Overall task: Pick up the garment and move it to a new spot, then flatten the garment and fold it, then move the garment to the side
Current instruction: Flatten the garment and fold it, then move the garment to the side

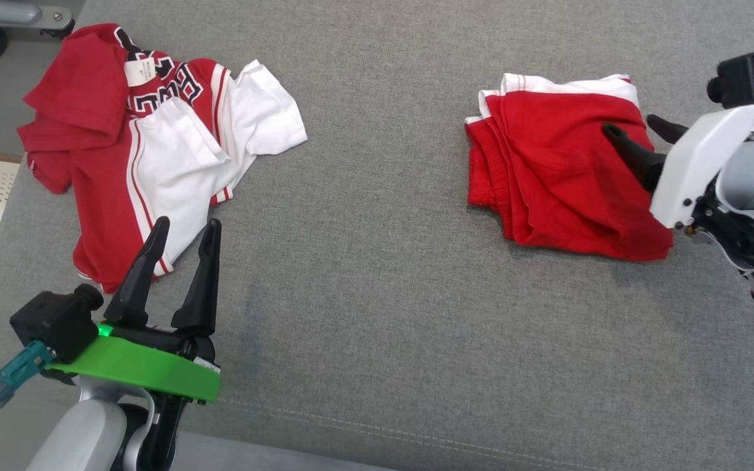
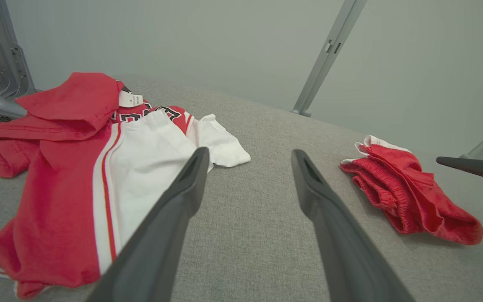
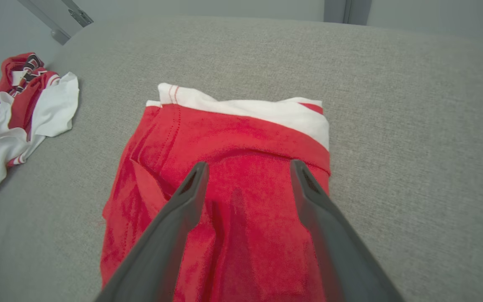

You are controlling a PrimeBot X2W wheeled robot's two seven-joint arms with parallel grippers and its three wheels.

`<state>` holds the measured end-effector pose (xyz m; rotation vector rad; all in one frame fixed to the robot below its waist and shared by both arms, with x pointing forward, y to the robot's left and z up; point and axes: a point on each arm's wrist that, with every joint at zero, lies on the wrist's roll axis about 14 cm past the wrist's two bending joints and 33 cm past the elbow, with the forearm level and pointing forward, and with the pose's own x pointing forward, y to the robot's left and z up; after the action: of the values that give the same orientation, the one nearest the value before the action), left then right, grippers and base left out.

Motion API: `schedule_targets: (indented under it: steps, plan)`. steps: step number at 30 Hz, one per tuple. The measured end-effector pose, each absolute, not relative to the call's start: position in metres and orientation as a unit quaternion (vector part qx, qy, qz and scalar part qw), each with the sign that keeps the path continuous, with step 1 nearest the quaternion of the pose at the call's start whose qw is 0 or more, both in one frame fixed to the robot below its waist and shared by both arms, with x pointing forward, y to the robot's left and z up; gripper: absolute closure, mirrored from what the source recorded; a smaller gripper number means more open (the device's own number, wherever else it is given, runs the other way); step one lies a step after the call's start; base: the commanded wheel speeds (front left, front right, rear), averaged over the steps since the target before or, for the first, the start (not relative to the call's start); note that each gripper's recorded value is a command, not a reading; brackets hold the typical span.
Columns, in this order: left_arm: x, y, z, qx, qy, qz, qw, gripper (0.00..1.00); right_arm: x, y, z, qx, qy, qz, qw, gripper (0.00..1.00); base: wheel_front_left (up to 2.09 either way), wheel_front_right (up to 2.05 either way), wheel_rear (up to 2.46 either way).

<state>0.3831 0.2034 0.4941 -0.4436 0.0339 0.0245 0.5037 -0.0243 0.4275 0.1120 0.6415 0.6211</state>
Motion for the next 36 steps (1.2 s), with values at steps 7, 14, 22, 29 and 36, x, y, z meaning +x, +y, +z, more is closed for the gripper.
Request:
schedule_targets:
  steps: [7,14,22,29,36]
  plan:
    - [0.386,0.197,0.491,-0.223,0.022,0.002,0.975,0.00,0.495,-0.080,0.386,0.048,0.365,0.227,0.902,0.00,0.00,0.00,0.00]
    - [0.391,0.195,0.486,-0.219,0.029,-0.002,0.975,0.00,0.489,-0.080,0.367,0.078,0.386,0.215,0.894,0.00,0.00,0.00,0.00]
    - [0.391,0.195,0.480,-0.218,0.041,0.000,0.975,0.00,0.497,-0.074,0.356,0.113,0.387,0.204,0.892,0.00,0.00,0.00,0.00]
    - [0.389,0.199,0.477,-0.215,0.044,0.009,0.975,0.00,0.498,-0.047,0.361,0.158,0.383,0.231,0.880,0.00,0.00,0.00,0.00]
    - [0.389,0.200,0.477,-0.216,0.044,0.012,0.975,0.00,0.498,-0.049,0.359,0.160,0.386,0.235,0.877,1.00,0.00,0.00,0.00]
